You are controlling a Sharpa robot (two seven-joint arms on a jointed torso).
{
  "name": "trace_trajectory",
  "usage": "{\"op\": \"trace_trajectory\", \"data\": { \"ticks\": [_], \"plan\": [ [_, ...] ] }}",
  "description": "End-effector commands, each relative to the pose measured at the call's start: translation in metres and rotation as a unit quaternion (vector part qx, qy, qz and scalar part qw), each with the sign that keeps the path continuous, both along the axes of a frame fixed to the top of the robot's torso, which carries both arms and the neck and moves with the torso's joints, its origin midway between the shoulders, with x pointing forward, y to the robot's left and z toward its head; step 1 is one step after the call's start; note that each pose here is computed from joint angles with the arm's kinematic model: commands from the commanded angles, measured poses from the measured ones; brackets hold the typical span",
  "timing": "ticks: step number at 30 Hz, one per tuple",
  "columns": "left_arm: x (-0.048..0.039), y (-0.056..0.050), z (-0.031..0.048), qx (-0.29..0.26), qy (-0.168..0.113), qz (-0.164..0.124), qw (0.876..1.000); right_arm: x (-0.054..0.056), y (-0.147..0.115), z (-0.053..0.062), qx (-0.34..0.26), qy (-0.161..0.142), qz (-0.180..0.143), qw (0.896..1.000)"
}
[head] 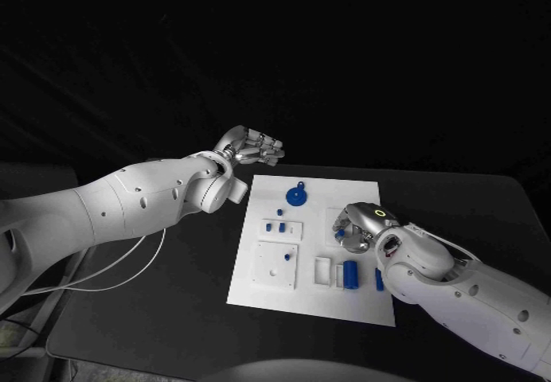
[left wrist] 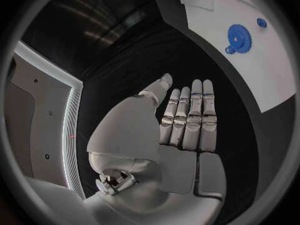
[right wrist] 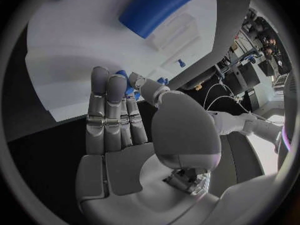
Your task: Assemble the parts on the task board
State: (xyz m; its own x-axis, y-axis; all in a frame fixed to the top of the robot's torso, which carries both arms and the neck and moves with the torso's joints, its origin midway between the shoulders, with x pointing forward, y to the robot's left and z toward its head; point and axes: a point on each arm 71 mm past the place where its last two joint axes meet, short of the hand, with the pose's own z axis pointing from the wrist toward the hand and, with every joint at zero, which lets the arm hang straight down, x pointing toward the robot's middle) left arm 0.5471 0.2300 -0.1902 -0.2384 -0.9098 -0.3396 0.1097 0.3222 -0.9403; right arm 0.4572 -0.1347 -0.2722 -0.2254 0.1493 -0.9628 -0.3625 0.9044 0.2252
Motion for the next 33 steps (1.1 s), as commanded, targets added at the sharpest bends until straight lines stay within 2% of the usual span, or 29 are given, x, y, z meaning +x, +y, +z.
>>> {"op": "trace_trajectory", "data": {
  "ticks": [1, 11, 33],
  "plan": [
    [0.0001, -0.001, 0.0009, -0.003, 0.001, -0.005, 1.000, -0.001, -0.001, -0.002, -0.009, 0.000, 0.000, 1.000],
    [0.0001, -0.001, 0.0007, -0.003, 0.002, -0.005, 1.000, -0.001, 0.000, 0.000, -0.005, -0.008, -0.001, 1.000],
    [0.0003, -0.001, 0.0005, -0.003, 0.003, -0.006, 1.000, -0.004, 0.004, 0.011, 0.031, -0.057, 0.005, 0.998]
  ]
}}
